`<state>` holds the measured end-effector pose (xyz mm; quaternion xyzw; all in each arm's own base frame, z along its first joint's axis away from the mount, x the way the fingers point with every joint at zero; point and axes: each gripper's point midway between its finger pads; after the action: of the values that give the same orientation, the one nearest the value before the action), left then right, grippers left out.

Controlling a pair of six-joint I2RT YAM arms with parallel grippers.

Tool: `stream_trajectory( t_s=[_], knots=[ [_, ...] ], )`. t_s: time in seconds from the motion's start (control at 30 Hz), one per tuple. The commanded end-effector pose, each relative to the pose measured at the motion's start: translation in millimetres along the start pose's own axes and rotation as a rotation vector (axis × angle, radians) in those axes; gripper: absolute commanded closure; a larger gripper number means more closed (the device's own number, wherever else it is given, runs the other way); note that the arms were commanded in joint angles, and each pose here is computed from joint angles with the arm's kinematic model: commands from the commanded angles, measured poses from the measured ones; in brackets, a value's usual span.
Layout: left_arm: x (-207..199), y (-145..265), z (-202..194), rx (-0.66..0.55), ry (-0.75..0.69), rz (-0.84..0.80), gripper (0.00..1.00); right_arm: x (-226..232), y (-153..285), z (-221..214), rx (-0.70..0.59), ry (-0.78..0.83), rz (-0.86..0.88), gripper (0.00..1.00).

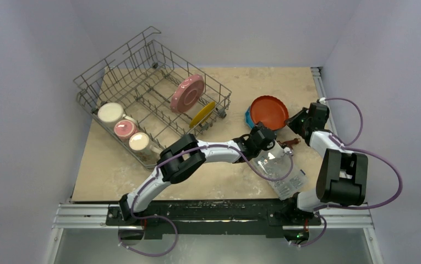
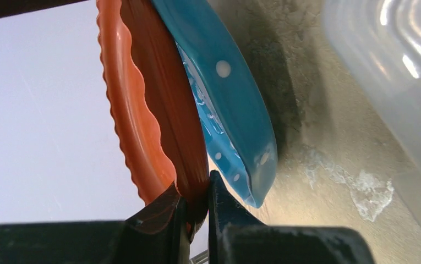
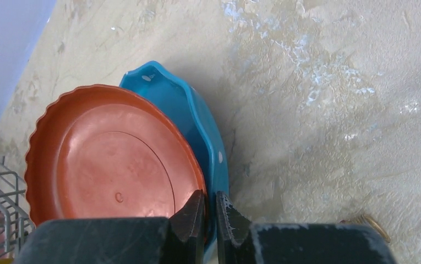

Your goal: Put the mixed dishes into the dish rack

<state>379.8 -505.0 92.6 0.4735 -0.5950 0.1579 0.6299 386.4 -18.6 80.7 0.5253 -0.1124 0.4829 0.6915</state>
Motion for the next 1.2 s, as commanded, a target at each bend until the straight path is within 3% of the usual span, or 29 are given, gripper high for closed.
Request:
stream_trajectory(
  t_s=[0.0, 0.07, 0.33, 0.43, 0.63, 0.83, 0.97, 1.17],
  knots=[
    [59.9, 18.0, 3.6, -0.010, 0.090, 0.165, 0.99, 18.5, 4.6, 17.4, -0.054, 0.029, 0.037, 0.87],
    [62.1, 23.4, 4.7, -0.025, 0.124, 0.151, 1.00, 15.3, 3.0, 18.8, -0.060, 0.035, 0.020, 0.79],
    [76.2, 45.4, 10.9, -0.094, 0.270, 0.074, 1.00, 18.6, 12.0, 30.4, -0.101, 0.080, 0.006, 0.28],
    [98.3, 66.9, 9.8, -0.132, 0.351, 0.079, 1.00, 30.4, 29.5, 41.2, -0.148, 0.103, 0.029, 0.18],
    [152.8, 134.9, -17.2, -0.220, 0.557, 0.028, 1.00, 76.1, 91.4, 70.2, -0.285, 0.127, 0.148, 0.12],
    [203.7, 221.1, -71.3, -0.411, 0.883, -0.021, 1.00, 109.4, 143.8, 83.3, -0.391, 0.153, 0.258, 0.06],
    [211.0, 262.7, -117.6, -0.422, 0.960, -0.005, 1.00, 118.7, 146.1, 75.1, -0.353, 0.177, 0.301, 0.06],
    [214.6, 300.5, -193.5, -0.483, 1.170, 0.029, 1.00, 114.8, 119.4, 35.7, -0.187, 0.273, 0.289, 0.01]
  ],
)
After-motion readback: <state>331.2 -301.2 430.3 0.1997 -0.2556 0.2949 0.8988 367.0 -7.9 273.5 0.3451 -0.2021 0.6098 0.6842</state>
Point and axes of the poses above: each gripper's point midway between its finger pads, its own y axis back along the fingers, its own x axis along the line the jaws close on, z = x × y, and after that the axes turned 11 degrees about -y, right-handed
